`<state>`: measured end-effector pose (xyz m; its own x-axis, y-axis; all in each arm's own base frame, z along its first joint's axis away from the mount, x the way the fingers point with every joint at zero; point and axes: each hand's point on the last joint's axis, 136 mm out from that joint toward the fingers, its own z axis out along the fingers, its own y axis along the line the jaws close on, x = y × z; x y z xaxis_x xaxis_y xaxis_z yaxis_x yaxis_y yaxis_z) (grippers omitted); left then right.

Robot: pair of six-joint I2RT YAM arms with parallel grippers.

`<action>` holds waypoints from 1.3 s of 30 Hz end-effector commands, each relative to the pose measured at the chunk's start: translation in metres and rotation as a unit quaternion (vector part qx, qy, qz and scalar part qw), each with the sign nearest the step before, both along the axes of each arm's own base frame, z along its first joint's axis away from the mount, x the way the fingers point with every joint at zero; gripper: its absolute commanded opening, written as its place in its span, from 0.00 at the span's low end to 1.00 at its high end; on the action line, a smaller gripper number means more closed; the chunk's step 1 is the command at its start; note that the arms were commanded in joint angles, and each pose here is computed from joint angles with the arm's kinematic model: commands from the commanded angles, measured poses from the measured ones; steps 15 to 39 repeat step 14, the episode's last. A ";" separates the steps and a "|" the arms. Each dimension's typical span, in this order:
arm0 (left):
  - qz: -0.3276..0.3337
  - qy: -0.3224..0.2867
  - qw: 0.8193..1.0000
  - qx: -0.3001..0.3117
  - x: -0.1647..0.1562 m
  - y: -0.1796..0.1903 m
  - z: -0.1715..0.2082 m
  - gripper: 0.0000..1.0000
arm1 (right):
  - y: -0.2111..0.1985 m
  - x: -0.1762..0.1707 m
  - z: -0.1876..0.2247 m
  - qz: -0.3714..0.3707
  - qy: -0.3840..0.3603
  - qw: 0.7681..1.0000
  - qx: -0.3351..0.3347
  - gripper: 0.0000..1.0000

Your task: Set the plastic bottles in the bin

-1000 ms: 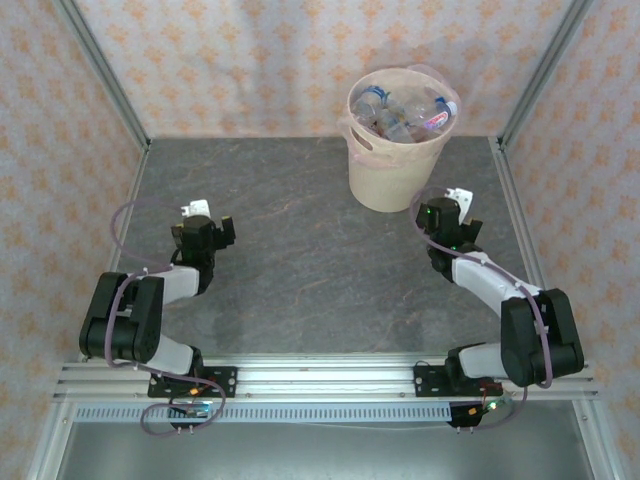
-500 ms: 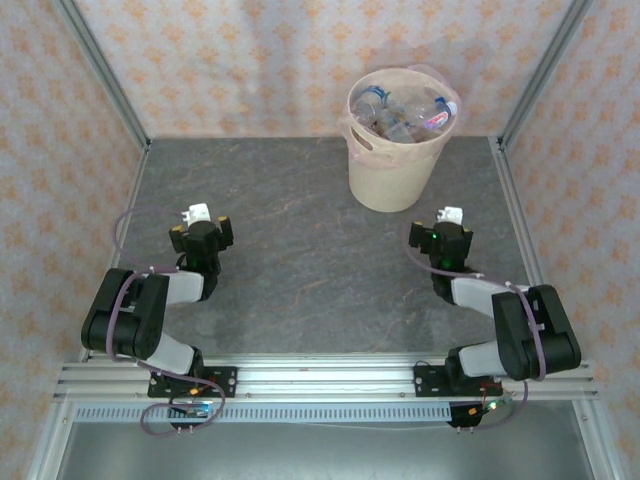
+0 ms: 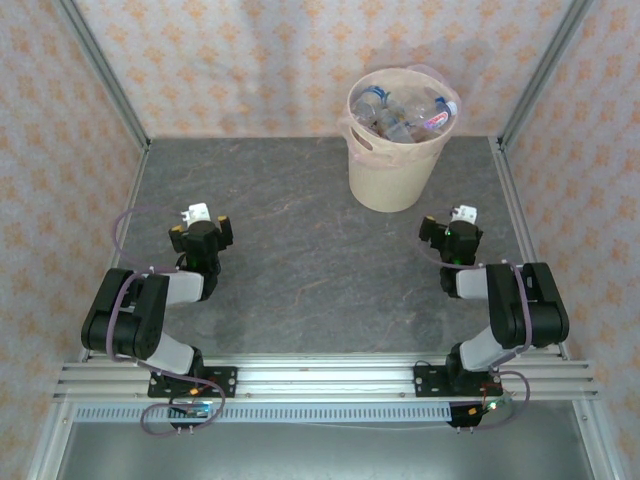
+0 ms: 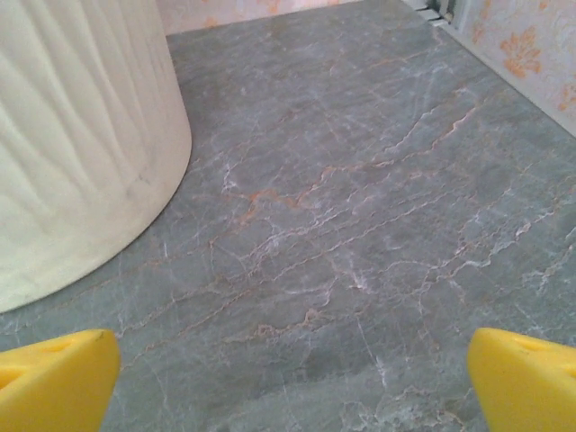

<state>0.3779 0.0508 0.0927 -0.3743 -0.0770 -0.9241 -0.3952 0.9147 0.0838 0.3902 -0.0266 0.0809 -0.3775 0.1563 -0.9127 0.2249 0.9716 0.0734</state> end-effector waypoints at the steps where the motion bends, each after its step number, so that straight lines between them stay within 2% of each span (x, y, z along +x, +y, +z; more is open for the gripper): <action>1: 0.016 -0.021 1.000 0.005 0.000 0.004 0.009 1.00 | -0.005 0.002 0.008 -0.017 -0.003 1.000 0.002 0.99; 39: 0.016 -0.021 1.000 0.005 0.000 0.004 0.009 1.00 | -0.001 0.004 0.008 -0.004 -0.004 1.000 0.002 0.99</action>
